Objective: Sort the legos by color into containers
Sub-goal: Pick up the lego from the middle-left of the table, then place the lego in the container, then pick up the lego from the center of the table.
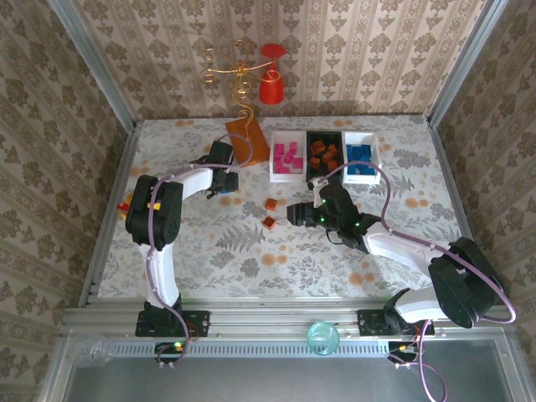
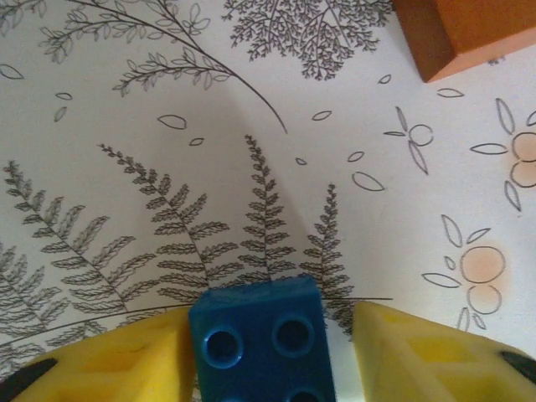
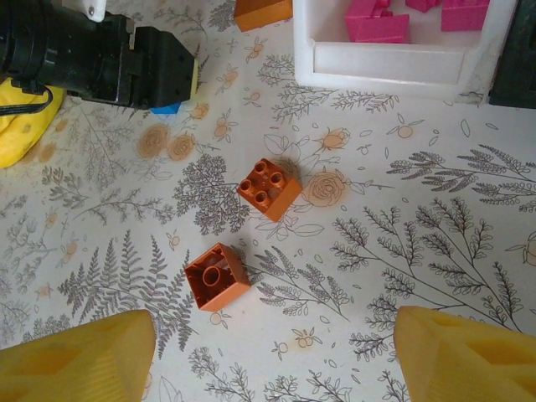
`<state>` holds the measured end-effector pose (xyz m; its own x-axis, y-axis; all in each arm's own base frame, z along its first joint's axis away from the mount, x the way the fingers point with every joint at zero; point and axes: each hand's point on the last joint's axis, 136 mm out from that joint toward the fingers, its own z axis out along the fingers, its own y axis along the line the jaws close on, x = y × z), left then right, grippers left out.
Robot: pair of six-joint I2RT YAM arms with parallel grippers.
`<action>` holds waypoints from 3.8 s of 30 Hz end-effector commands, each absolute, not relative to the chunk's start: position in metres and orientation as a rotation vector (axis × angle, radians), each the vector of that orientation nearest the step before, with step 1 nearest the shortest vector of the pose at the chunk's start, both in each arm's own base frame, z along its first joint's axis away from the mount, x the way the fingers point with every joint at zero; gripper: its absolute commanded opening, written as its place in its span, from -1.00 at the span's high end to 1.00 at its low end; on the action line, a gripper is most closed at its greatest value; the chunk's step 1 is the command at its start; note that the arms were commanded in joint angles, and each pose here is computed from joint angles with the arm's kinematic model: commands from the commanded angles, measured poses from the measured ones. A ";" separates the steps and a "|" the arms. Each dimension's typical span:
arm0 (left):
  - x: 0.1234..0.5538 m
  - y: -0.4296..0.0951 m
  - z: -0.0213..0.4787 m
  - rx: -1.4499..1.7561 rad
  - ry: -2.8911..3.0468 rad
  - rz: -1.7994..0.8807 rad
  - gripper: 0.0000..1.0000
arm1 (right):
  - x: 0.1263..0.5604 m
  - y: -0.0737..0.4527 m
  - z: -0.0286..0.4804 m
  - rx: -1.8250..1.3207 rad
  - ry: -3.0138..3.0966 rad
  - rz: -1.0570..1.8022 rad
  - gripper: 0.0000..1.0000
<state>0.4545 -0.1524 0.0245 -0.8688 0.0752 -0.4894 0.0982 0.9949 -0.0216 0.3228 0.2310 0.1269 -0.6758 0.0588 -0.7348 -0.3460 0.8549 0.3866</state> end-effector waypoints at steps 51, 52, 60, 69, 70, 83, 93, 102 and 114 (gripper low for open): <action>0.433 -0.518 0.185 0.711 1.876 -0.641 0.37 | 0.277 -0.017 0.183 0.569 2.007 0.122 -1.00; 0.435 -0.527 0.184 0.726 1.869 -0.655 0.35 | 0.278 -0.016 0.181 0.565 2.015 0.128 -1.00; 0.449 -0.573 0.178 0.790 1.802 -0.709 0.32 | 0.274 -0.019 0.181 0.575 2.013 0.108 -1.00; 0.470 -0.597 0.180 0.749 1.688 -0.750 -0.11 | 0.269 -0.022 0.188 0.573 1.984 0.101 -1.00; 0.472 -0.597 0.184 0.737 1.676 -0.748 -0.23 | 0.270 -0.021 0.187 0.569 1.989 0.105 -1.00; 0.446 -0.482 0.249 0.583 1.724 -0.704 -0.37 | 0.281 0.013 0.173 0.485 2.070 0.243 -0.98; 0.384 -0.293 0.206 0.274 1.934 -0.601 -0.38 | 0.306 0.155 0.140 0.041 2.215 0.420 -0.93; 0.330 -0.185 0.168 0.099 2.059 -0.481 -0.45 | 0.327 0.270 0.103 -0.386 2.324 0.389 -0.80; 0.299 -0.112 0.139 -0.095 2.114 -0.394 -0.52 | 0.340 0.335 0.041 -0.760 2.410 0.308 -0.62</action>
